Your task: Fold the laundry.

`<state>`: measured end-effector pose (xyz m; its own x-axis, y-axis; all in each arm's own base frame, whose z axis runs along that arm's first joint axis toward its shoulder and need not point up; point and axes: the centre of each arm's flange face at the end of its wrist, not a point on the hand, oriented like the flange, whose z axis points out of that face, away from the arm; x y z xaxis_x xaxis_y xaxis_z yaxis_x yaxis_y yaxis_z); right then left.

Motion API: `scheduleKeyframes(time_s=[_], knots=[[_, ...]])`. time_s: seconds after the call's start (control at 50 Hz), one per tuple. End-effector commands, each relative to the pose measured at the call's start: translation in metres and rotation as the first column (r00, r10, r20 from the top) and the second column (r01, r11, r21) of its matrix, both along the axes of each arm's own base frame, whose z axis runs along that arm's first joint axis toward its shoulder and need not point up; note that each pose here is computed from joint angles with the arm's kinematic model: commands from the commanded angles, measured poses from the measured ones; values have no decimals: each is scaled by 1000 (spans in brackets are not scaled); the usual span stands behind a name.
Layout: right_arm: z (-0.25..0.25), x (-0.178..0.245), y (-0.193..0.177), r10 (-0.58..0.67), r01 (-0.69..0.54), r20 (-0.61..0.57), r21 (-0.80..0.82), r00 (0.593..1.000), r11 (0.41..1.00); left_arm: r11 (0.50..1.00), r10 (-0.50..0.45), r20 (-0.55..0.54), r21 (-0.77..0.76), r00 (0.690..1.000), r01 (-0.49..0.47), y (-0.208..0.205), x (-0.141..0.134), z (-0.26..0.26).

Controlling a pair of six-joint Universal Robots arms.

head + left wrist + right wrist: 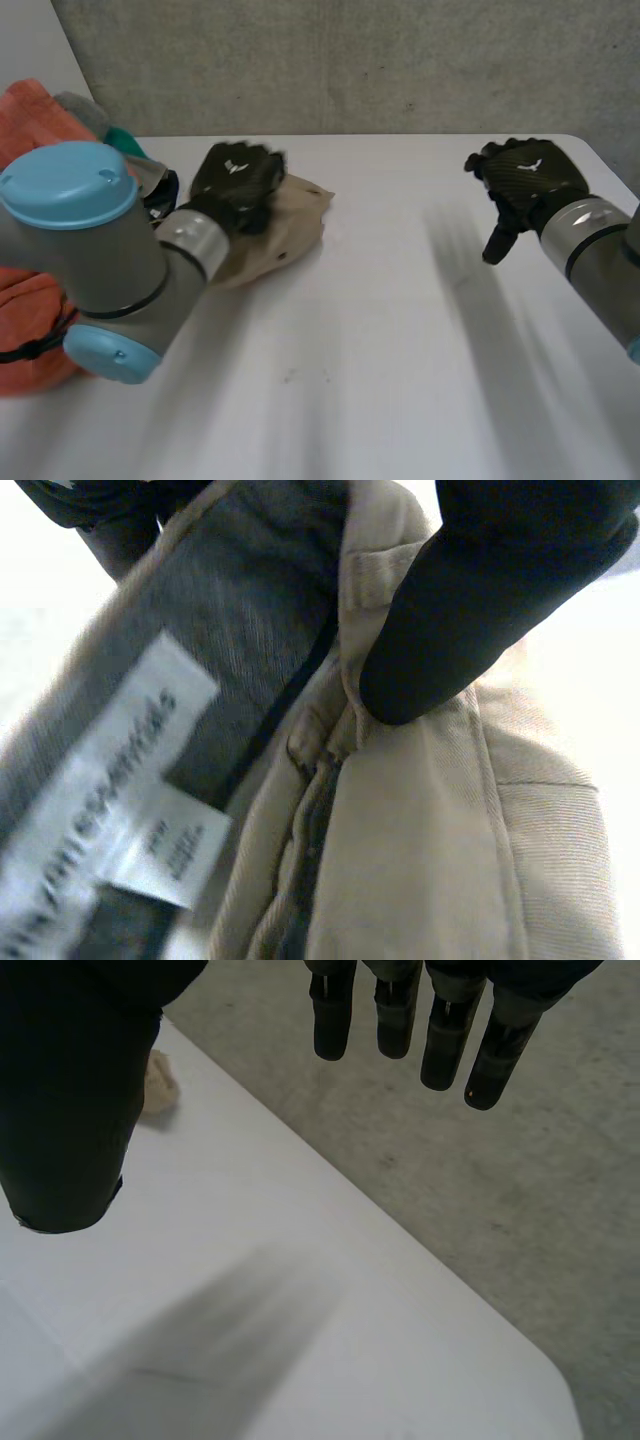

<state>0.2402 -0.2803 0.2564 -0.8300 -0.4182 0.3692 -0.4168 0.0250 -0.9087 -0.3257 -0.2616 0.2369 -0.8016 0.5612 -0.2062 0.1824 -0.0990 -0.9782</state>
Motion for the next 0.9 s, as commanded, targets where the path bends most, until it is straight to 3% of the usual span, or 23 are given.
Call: scheduleKeyframes(time_s=[0.02, 0.18, 0.28, 0.36, 0.44, 0.52, 0.66, 0.76, 0.9], knots=[[10, -20, -16, -70, 71, 11, -29, 997, 997, 986, -155, -210, 21, 965, 163, 37, -52, 10], [12, -20, -17, -70, 71, 11, -34, 997, 997, 958, -238, -155, 126, 959, 258, 69, -77, -42], [8, -19, -17, -64, 64, -2, -27, 998, 998, 954, -256, -157, 121, 954, 276, 78, -73, -32], [7, -17, -14, -48, 47, -40, -35, 998, 998, 975, -213, -212, 14, 954, 221, 69, -46, 22], [4, -16, -11, -31, 26, -108, -45, 994, 999, 996, -81, -213, -52, 974, 72, 33, 0, 47], [10, -10, 12, 15, -37, -226, -93, 974, 995, 994, 18, -132, -103, 991, -32, -1, 39, 49], [1, 25, 70, 183, -210, -284, -69, 941, 975, 1000, -16, 98, -14, 995, 18, -43, 69, -16], [-23, 42, 99, 212, -213, -245, 22, 946, 977, 996, -78, 274, 73, 958, 60, -63, 80, -75], [-72, 54, 104, 134, -114, -88, 200, 987, 973, 987, -131, 337, 131, 932, 92, -71, 74, -117]])
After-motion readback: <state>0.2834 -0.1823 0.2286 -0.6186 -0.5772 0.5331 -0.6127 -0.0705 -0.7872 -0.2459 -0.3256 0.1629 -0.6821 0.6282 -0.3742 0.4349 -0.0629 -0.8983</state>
